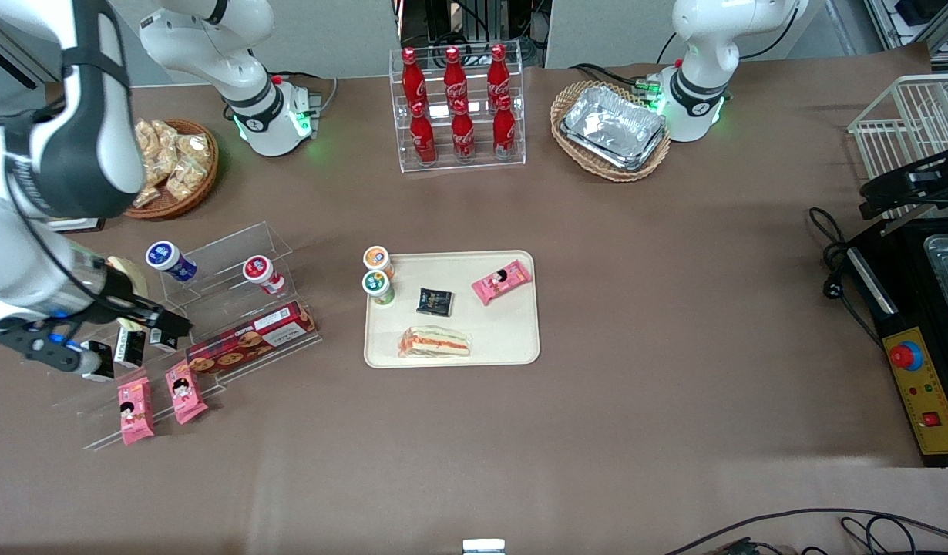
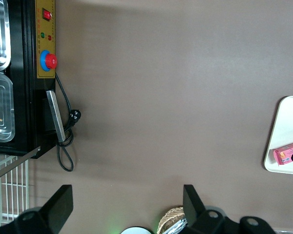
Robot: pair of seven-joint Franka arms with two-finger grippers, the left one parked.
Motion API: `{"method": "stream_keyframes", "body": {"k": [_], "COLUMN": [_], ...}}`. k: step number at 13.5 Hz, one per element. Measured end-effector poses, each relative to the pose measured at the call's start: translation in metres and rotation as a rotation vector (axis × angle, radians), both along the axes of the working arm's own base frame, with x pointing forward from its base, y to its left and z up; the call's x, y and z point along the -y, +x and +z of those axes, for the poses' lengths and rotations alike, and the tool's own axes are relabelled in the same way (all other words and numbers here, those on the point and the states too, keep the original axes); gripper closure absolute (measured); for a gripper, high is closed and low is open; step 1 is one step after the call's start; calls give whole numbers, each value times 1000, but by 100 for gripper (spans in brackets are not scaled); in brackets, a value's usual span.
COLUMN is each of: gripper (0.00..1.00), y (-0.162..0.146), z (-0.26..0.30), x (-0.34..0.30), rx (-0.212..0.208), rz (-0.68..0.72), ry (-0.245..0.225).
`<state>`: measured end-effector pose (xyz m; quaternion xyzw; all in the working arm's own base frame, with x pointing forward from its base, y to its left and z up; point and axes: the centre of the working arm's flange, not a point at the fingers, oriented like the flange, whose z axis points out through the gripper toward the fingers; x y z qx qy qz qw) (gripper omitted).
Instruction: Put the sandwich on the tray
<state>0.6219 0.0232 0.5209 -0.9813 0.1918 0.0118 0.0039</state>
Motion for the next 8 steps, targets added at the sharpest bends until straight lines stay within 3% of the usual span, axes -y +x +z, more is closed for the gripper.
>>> {"method": "stream_keyframes", "body": {"k": [4,8], "gripper": [0,0], "y": [-21,-43], "z": [39,72], "x": [91,112], "rx": [45,61], "rz": [187,335], "ry": [21,-25]}}
